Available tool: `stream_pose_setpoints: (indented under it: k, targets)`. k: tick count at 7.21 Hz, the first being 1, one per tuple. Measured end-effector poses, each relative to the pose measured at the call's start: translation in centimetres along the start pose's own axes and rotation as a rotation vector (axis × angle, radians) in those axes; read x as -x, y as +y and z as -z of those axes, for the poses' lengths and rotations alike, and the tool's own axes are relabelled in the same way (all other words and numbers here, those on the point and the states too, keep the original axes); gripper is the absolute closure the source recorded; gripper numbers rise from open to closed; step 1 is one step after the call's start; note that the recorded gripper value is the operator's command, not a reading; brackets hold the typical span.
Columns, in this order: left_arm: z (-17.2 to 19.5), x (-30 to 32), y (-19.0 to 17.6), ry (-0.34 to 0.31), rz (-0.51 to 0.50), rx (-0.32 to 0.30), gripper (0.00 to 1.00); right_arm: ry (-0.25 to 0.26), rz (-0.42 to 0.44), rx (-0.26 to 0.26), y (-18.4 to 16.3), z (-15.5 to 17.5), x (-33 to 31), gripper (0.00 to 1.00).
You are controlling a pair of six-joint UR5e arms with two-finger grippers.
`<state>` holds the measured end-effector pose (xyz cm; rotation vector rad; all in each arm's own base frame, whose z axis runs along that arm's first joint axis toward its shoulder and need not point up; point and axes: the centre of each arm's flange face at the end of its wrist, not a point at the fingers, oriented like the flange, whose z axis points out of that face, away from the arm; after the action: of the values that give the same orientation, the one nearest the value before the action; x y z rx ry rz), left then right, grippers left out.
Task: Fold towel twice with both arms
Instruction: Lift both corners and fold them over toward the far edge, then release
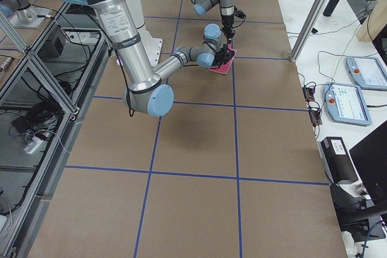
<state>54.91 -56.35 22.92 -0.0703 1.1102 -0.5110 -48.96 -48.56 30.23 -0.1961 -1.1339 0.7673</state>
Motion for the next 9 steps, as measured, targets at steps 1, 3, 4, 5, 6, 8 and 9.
stream_pose_setpoints:
  k: [1,3,4,5,6,8,9]
  targets:
    - [-0.2,0.2,-0.5,-0.004,0.004,-0.005,1.00,0.001,0.000,-0.002,0.0,-0.2,0.2,1.00]
    - [-0.4,0.4,-1.0,-0.010,0.009,-0.009,1.00,0.012,-0.005,-0.017,-0.5,-1.1,0.1,1.00]
    - [-0.5,0.4,-1.0,-0.012,0.010,-0.009,1.00,0.014,-0.006,-0.022,-0.7,-1.2,0.0,1.00]
    - [-0.6,0.5,-1.1,-0.012,0.010,-0.010,1.00,0.015,-0.007,-0.024,-0.8,-1.3,0.0,1.00]
    - [-0.8,0.6,-1.2,-0.011,0.010,-0.010,1.00,0.017,-0.008,-0.027,-0.9,-1.4,0.0,1.00]
    - [-1.4,0.8,-1.5,-0.007,0.008,-0.010,1.00,0.025,-0.011,-0.038,-1.3,-1.9,-0.3,1.00]
    - [-1.6,0.9,-1.5,-0.008,0.009,-0.011,1.00,0.028,-0.012,-0.040,-1.4,-2.1,-0.4,1.00]
